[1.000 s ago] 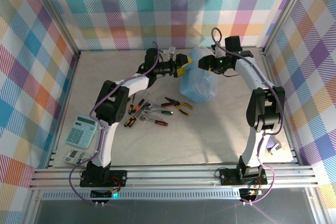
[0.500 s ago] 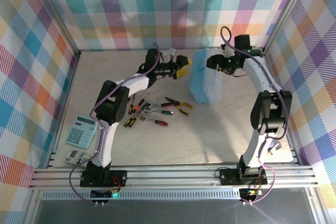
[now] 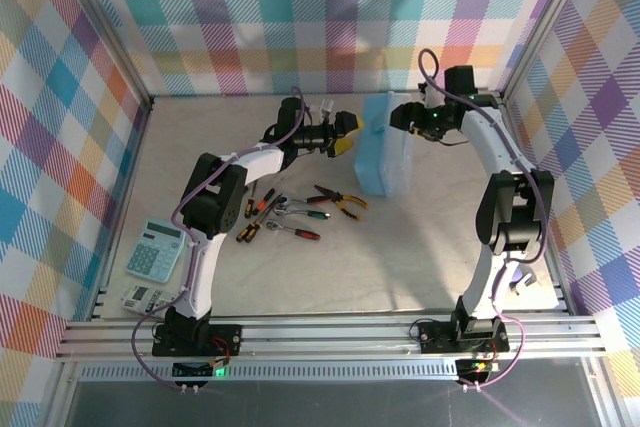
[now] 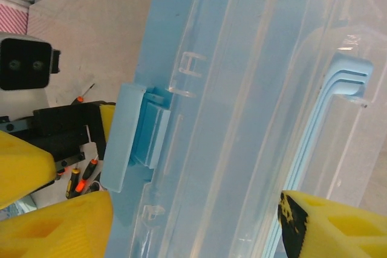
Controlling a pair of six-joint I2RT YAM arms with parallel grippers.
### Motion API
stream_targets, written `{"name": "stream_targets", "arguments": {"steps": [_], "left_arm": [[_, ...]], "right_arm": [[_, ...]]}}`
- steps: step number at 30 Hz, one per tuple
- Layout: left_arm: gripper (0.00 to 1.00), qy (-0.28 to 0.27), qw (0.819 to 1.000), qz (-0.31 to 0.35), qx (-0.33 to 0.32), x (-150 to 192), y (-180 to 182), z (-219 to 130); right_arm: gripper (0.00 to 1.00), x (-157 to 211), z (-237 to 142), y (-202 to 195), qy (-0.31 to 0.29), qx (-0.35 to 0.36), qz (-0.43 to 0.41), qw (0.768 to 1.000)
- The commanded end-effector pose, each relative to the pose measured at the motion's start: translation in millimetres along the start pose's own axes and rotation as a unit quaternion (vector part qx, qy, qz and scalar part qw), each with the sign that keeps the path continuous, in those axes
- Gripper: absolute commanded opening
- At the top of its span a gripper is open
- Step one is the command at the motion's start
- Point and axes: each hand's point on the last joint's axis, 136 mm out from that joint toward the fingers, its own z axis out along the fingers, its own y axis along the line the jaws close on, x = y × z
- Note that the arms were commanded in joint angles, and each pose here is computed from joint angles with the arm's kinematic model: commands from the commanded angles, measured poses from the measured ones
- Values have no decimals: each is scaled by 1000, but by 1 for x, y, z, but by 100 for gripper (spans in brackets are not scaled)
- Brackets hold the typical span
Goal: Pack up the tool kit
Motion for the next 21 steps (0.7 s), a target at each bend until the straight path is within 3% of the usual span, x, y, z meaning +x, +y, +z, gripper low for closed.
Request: {"name": "stream_targets", "arguments": {"steps": [1,15,21], "left_arm": [[100,-3,1000,26,11,0,-18,-3],[100,-15,1000,0,25,2,3,-6],[100,-22,999,-12,23,0,16,-16]], "right_arm": [[73,-13,5,31,-5,-42,-26,999],[73,-19,40,75,19,-73,-44,996],[74,-28,20,73,-5,-47,-53,997]]}}
